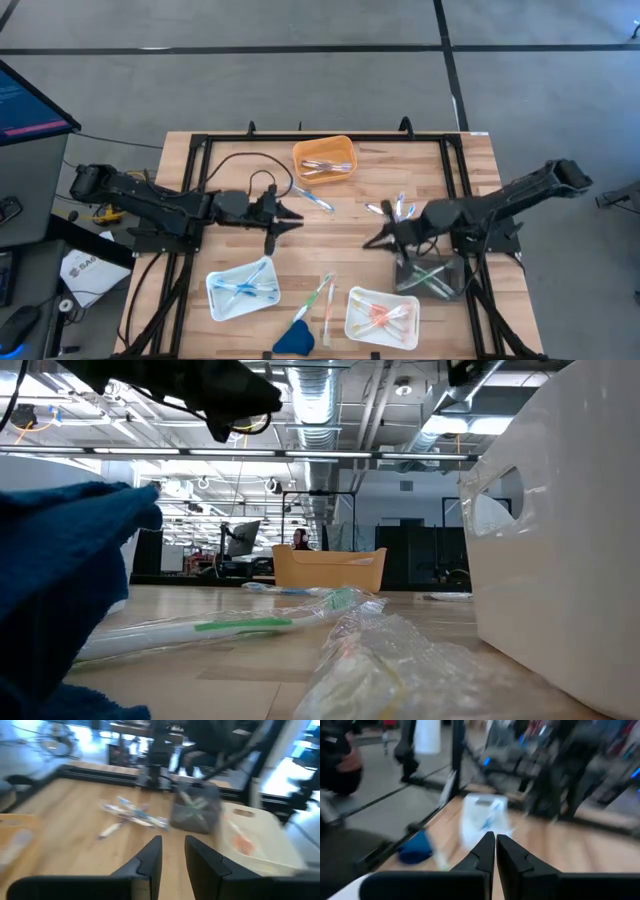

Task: Pick & Place Toothbrushes
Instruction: Put the blue toothbrush into left white bin

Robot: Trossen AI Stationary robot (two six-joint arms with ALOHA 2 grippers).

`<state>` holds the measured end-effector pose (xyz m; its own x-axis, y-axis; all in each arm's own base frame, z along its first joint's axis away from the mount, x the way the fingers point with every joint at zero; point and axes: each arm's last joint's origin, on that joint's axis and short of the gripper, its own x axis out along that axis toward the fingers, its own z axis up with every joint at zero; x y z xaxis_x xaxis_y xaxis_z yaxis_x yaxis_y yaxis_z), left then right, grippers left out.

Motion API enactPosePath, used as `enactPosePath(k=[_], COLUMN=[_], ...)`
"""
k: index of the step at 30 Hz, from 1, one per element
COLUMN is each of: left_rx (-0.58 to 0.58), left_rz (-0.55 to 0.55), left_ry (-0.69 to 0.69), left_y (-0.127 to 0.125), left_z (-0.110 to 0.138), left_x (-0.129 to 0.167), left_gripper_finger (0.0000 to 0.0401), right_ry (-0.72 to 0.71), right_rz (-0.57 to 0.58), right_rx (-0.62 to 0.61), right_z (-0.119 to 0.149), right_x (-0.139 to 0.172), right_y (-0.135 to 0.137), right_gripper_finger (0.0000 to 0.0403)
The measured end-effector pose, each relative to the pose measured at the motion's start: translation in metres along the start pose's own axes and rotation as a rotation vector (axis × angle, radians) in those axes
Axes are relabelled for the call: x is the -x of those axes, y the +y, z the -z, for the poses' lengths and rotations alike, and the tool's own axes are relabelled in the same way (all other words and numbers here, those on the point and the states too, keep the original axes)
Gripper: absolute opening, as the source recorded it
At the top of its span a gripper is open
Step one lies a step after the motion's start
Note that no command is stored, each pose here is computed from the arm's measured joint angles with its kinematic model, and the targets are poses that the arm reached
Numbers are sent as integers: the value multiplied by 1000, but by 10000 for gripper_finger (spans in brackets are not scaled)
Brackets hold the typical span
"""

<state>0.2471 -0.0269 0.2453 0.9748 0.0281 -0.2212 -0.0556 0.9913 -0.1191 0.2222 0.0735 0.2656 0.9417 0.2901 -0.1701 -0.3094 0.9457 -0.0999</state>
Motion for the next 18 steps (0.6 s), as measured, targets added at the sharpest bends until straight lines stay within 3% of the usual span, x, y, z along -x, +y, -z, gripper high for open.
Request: enactPosePath(k=[8, 13, 15, 18], left_rx=[31, 102, 139, 193], left_rz=[-198, -279, -308, -348], left_ry=[-33, -18, 0, 61], left_y=[35, 64, 76, 89], left_z=[-5, -3, 1, 15], left_x=[-2, -5, -10, -20], left_gripper_finger=[76, 76, 76, 76], right_ry=[-216, -219, -226, -254], right_rz=[197, 408, 465, 481], right_rx=[187, 306, 299, 171], right_z=[-30, -37, -39, -39], right_x=[32, 51, 57, 61], right_y=[-34, -55, -61, -66], right_gripper_finger=[10, 11, 11, 11])
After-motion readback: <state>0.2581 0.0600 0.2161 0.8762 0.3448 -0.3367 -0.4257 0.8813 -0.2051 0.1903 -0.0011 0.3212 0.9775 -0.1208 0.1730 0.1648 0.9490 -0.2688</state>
